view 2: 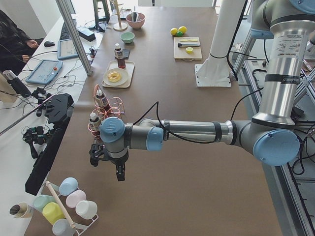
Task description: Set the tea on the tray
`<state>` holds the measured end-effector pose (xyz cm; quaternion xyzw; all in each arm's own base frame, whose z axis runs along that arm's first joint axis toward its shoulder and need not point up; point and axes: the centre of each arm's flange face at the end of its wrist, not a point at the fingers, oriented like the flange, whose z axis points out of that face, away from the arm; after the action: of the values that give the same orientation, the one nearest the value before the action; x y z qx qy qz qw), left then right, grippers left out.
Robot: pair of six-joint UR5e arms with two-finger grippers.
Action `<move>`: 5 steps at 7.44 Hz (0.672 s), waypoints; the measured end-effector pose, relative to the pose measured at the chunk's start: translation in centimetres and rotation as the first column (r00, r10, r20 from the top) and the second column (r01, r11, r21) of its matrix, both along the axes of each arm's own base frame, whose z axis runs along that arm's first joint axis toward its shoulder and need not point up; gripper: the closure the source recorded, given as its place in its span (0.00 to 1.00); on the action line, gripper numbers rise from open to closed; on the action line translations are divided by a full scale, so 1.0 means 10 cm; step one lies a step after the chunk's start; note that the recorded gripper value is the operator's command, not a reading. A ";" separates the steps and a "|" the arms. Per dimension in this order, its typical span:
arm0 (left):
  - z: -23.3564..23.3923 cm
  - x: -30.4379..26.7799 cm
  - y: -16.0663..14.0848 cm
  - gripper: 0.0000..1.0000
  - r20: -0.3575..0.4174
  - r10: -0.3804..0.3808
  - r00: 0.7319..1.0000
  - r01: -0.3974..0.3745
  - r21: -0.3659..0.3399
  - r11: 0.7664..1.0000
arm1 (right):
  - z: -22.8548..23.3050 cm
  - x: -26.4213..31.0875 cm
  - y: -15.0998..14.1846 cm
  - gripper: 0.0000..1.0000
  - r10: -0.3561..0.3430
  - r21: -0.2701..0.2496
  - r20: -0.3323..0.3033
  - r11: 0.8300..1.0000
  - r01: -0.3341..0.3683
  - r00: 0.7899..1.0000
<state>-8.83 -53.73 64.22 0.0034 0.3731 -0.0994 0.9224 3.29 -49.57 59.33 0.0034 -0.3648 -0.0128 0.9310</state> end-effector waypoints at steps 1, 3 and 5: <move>0.00 0.00 0.00 0.03 -0.006 0.000 1.000 0.000 -0.001 1.000 | 0.07 0.11 0.07 0.00 0.011 -0.002 0.017 1.000 -0.011 1.000; 0.05 0.01 0.04 0.03 -0.010 0.001 1.000 -0.001 -0.010 1.000 | 0.17 0.33 0.20 0.00 0.032 0.003 0.032 0.999 -0.032 0.999; 0.09 0.02 0.08 0.03 -0.011 0.002 1.000 -0.002 -0.017 1.000 | 0.18 0.41 0.21 0.00 0.041 0.007 0.036 0.999 -0.041 0.999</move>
<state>-8.67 -52.91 65.12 -0.0053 0.3774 -0.1018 0.9204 7.39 -47.45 61.10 0.0148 -0.3813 0.0048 0.9243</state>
